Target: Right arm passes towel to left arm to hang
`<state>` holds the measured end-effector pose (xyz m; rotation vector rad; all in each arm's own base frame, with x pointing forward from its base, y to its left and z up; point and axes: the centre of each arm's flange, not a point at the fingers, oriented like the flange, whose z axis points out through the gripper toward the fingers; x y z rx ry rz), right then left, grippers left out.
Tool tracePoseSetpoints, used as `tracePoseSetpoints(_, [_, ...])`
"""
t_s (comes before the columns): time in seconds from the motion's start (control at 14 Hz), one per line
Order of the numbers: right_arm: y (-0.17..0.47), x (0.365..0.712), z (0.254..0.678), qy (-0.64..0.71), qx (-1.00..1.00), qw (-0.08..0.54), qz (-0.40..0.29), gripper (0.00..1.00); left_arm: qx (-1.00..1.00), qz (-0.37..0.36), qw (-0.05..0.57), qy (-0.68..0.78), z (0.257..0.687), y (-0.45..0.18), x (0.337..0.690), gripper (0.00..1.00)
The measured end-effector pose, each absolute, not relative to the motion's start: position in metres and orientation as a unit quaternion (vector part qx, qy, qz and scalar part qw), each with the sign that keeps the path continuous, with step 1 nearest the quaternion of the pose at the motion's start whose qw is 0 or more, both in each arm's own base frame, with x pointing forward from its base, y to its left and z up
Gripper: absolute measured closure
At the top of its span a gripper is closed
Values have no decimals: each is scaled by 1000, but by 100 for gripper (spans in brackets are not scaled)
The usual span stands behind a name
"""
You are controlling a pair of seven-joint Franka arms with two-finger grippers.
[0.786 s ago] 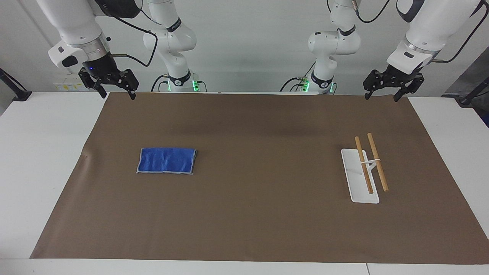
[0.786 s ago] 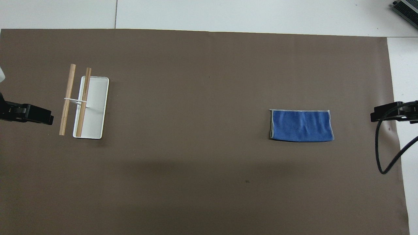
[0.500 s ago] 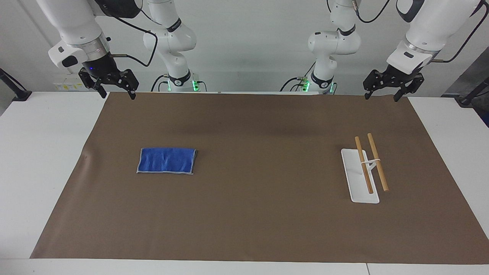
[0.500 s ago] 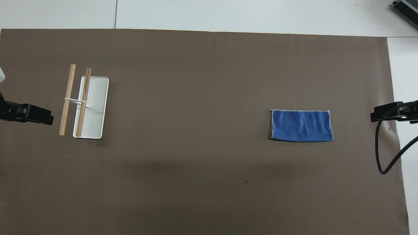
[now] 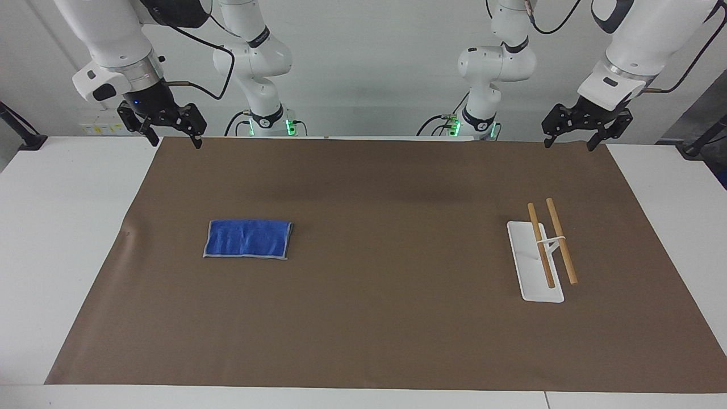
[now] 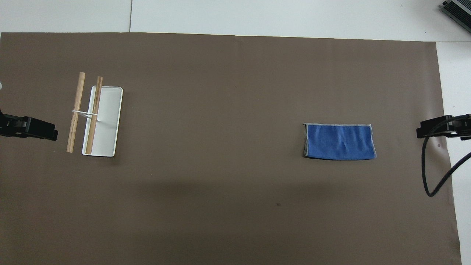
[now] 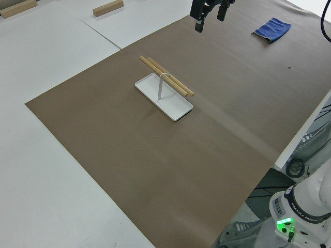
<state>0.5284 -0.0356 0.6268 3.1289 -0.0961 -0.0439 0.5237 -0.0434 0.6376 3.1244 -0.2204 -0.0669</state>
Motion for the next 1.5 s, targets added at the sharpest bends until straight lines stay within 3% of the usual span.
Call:
tracePoseSetpoints(0.36, [-34, 532, 618, -29, 1000, 5, 4, 0, 997, -21, 4, -70, 638, -43, 524, 0])
tracePoseSetpoints(0.71, [-11, 542, 575, -7, 1000, 5, 15, 0, 997, -21, 4, -70, 638, -43, 524, 0])
tracePoseSetpoints(1.07, [18, 557, 462, 21, 999, 6, 37, 0, 997, -21, 4, -70, 638, -43, 524, 0])
tracePoseSetpoints(1.5, [22, 543, 358, 49, 998, 9, 32, 0, 997, -21, 4, -70, 638, -43, 524, 0])
